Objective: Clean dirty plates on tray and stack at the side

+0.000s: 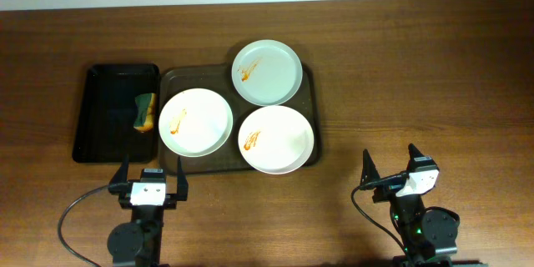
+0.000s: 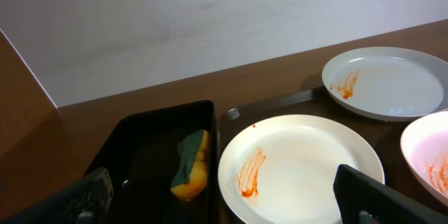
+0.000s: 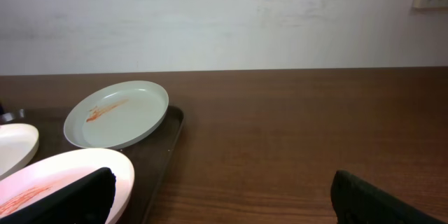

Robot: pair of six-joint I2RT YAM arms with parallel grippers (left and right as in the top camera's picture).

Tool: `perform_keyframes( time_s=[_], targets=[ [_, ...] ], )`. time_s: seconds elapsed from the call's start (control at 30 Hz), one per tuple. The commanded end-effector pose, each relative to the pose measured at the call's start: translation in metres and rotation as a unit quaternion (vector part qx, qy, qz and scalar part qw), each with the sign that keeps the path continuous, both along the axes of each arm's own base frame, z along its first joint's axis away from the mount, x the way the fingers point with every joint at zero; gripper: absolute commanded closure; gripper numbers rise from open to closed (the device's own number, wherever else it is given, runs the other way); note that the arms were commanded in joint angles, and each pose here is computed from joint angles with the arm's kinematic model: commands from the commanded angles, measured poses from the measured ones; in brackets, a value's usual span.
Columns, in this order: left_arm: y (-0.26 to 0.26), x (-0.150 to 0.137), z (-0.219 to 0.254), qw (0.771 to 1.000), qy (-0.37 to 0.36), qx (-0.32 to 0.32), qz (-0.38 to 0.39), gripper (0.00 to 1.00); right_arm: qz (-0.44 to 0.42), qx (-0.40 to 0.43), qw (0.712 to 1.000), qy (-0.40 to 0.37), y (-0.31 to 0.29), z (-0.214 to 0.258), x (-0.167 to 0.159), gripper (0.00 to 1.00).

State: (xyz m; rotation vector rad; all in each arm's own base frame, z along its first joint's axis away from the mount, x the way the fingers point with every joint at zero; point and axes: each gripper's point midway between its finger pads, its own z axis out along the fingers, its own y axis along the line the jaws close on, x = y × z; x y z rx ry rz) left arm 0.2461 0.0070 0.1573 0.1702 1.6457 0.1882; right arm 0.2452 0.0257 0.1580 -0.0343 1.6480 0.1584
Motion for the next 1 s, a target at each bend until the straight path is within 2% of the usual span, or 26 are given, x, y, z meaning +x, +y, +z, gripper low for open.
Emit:
perform_keyframes(
  time_s=[0.0, 0.97],
  targets=[
    [0.0002, -0.0002, -0.0013, 1.0, 0.001, 0.006, 0.001, 0.01, 0.003, 0.001, 1.0, -0.005, 0.0009, 0.0007, -0.0006, 0.02],
    [0.0002, -0.0002, -0.0013, 1.0, 0.001, 0.006, 0.001, 0.01, 0.003, 0.001, 1.0, -0.003, 0.0009, -0.0002, -0.0006, 0.02]
  ],
)
